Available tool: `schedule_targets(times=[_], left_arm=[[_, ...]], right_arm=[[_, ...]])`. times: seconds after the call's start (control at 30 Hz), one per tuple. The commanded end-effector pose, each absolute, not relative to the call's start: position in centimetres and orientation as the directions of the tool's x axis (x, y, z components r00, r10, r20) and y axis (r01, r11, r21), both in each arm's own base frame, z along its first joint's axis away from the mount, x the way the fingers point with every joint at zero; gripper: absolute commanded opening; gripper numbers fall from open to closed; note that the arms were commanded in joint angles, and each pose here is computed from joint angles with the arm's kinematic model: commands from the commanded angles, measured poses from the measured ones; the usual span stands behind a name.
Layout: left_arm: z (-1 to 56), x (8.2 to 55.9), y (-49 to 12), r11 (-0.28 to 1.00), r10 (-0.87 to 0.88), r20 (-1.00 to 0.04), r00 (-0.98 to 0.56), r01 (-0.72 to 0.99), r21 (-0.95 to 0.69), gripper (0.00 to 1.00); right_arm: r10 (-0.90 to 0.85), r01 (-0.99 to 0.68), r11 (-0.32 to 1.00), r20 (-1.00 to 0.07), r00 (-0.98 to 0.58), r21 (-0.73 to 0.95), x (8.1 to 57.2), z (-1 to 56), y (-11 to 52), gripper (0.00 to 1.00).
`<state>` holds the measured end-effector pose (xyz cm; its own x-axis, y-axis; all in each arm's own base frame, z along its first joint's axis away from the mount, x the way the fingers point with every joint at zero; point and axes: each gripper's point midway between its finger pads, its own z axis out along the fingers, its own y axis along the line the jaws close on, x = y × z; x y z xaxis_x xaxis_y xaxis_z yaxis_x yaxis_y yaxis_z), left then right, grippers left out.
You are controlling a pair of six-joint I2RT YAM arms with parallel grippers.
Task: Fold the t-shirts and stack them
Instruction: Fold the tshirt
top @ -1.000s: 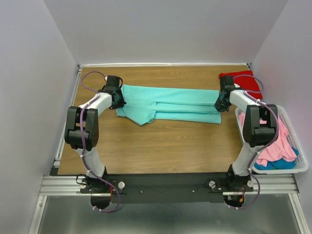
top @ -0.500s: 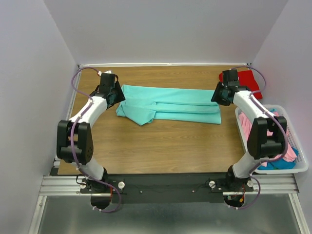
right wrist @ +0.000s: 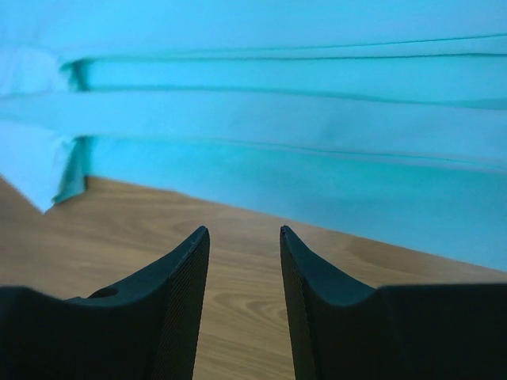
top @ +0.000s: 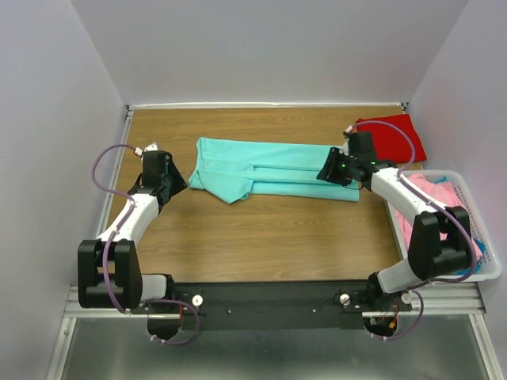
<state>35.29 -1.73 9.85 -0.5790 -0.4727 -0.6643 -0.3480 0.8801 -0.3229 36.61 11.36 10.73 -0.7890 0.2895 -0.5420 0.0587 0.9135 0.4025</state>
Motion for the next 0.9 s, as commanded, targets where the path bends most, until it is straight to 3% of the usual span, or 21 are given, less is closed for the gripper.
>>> schedule_targets(times=[0.0, 0.2, 0.53, 0.87], left_arm=[[11.1, 34.8, -3.8, 0.873, -0.483, -0.663, -0.571, -0.254, -0.417, 0.53], [9.4, 33.0, -8.8, 0.818, -0.52, -0.574, -0.632, -0.176, -0.547, 0.54], [7.7, 33.3, -15.4, 0.681, -0.625, -0.417, -0.659, -0.2, -0.704, 0.59], [5.2, 34.6, -14.6, 0.619, -0.73, -0.36, -0.581, -0.341, -0.708, 0.57]], right_arm=[[0.174, -0.117, 0.896, -0.58, -0.796, 0.429, 36.1, 11.4, 17.1, 0.48], [0.178, -0.119, 0.884, -0.562, -0.808, 0.451, 35.8, 10.4, 17.9, 0.49], [0.141, -0.151, 0.892, -0.579, -0.803, 0.427, 34.4, 10.2, 17.2, 0.53], [0.118, -0.154, 0.91, -0.597, -0.794, 0.385, 34.4, 9.8, 16.4, 0.55]])
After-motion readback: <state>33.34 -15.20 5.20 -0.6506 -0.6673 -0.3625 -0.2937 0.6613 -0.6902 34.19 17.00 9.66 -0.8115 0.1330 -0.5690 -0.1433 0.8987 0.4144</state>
